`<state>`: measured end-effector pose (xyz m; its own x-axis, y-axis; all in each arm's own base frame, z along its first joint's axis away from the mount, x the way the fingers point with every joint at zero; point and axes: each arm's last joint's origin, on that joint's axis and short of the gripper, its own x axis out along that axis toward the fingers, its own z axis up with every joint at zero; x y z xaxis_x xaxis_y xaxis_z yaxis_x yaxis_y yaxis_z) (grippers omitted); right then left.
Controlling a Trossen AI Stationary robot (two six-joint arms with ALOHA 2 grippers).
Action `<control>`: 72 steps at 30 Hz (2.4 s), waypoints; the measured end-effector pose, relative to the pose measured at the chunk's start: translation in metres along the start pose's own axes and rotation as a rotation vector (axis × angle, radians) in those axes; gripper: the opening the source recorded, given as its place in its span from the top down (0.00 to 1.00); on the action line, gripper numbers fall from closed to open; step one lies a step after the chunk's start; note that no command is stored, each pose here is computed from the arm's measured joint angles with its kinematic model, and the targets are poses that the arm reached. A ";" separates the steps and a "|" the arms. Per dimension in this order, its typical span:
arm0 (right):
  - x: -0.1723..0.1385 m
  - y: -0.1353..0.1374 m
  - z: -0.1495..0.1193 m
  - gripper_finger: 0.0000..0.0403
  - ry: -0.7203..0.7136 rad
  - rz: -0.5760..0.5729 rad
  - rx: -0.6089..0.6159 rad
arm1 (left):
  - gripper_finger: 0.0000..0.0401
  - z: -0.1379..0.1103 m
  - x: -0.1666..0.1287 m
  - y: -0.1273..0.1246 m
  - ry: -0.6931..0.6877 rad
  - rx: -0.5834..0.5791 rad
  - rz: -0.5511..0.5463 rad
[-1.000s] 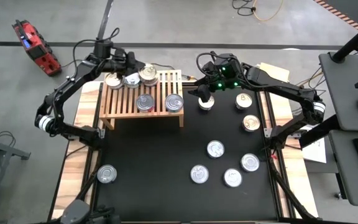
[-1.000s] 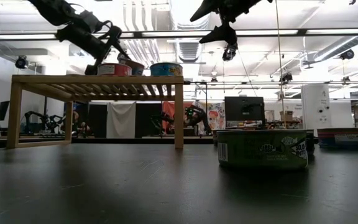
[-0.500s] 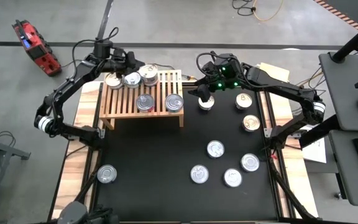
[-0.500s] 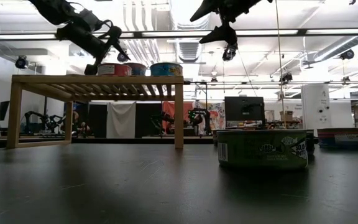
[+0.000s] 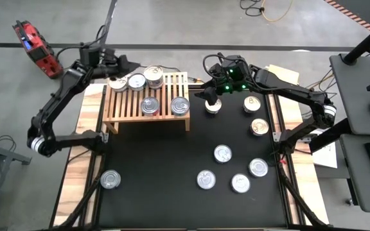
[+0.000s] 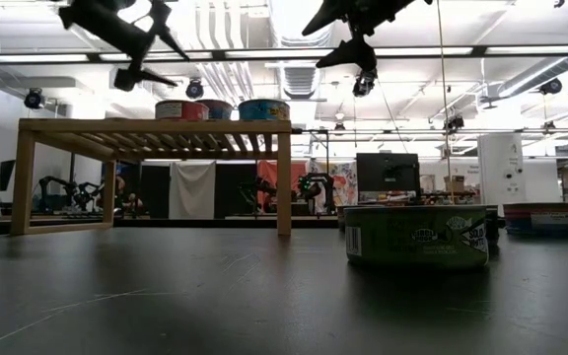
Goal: Stack canned seafood by type on shelf
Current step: Put the top blue tuna can on the shelf
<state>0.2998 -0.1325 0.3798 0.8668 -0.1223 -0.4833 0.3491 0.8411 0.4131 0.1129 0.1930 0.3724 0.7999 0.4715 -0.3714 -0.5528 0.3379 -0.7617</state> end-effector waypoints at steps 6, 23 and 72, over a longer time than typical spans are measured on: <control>0.000 0.000 0.000 0.25 0.000 0.000 -0.004 | 0.36 -0.024 -0.016 -0.016 0.091 0.085 -0.031; 0.000 -0.003 -0.008 0.37 0.073 -0.025 0.005 | 0.36 -0.082 -0.048 -0.016 0.377 0.082 0.205; -0.033 0.056 -0.179 0.59 0.523 0.120 -0.372 | 0.42 -0.184 -0.029 -0.122 0.546 0.286 -0.038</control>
<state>0.2272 0.0131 0.2804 0.5720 0.1771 -0.8009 0.0330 0.9706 0.2382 0.2001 -0.0122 0.3782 0.7824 -0.0046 -0.6228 -0.5022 0.5867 -0.6353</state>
